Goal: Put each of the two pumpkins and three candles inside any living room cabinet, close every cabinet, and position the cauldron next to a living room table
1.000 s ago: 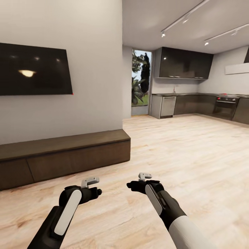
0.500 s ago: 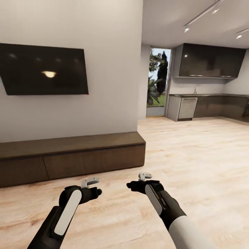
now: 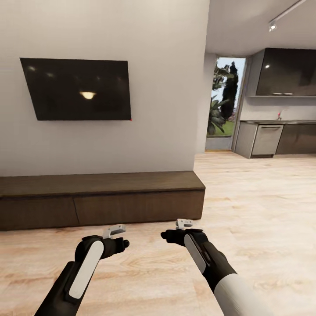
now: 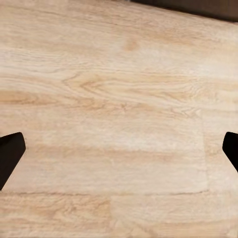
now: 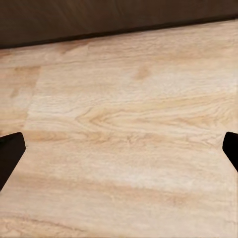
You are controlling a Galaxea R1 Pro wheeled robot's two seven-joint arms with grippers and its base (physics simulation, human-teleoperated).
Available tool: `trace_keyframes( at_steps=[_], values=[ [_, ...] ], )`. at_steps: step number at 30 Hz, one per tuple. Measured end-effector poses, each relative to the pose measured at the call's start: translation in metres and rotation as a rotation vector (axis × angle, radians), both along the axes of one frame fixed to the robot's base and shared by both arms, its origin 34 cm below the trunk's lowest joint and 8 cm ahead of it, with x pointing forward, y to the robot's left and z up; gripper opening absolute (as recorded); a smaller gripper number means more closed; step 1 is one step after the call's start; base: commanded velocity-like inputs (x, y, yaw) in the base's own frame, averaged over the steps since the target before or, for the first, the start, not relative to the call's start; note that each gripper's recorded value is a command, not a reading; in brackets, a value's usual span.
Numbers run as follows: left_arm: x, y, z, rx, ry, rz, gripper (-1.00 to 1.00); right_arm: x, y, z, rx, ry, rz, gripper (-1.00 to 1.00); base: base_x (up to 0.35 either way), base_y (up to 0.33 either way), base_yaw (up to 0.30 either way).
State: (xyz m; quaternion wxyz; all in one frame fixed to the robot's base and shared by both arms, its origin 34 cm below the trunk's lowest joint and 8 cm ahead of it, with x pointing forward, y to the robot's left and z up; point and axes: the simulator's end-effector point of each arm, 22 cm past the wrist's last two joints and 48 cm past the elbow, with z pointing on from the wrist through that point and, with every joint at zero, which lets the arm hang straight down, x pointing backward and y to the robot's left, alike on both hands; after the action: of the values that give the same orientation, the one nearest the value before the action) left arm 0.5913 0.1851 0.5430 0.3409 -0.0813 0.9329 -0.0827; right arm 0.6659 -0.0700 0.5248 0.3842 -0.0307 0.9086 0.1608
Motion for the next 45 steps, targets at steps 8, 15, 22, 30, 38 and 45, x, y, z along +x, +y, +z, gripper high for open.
trace_keyframes(
  at_steps=[8,15,22,30,38,45],
  values=[
    [-0.0001,0.0001,-0.0001,0.001,0.0,0.0,1.0,0.0002,-0.0007,0.0001,-0.002,-0.002,0.001,1.0,0.277,-0.071,0.059],
    [-0.0004,-0.0013,-0.0004,0.002,0.001,-0.004,1.0,-0.0034,0.0006,-0.0031,-0.007,0.018,0.011,1.0,0.207,-0.246,0.001],
    [-0.0002,-0.0013,-0.0001,0.002,0.0,-0.003,1.0,-0.0041,-0.0001,-0.0036,-0.009,0.023,0.011,1.0,0.223,-0.065,-0.006],
    [-0.0002,-0.0013,-0.0002,0.0,0.001,-0.003,1.0,-0.0047,0.0008,-0.0041,-0.003,0.027,0.011,1.0,0.169,-0.001,-0.001],
    [0.0004,-0.0025,0.0014,-0.002,-0.004,-0.004,1.0,-0.0044,0.0002,-0.0044,-0.008,0.025,0.012,1.0,0.024,0.0,0.0],
    [0.0009,-0.0023,0.0025,-0.003,-0.008,-0.003,1.0,-0.0045,0.0007,-0.0045,-0.014,0.024,0.014,1.0,0.001,0.0,0.123]
  ],
)
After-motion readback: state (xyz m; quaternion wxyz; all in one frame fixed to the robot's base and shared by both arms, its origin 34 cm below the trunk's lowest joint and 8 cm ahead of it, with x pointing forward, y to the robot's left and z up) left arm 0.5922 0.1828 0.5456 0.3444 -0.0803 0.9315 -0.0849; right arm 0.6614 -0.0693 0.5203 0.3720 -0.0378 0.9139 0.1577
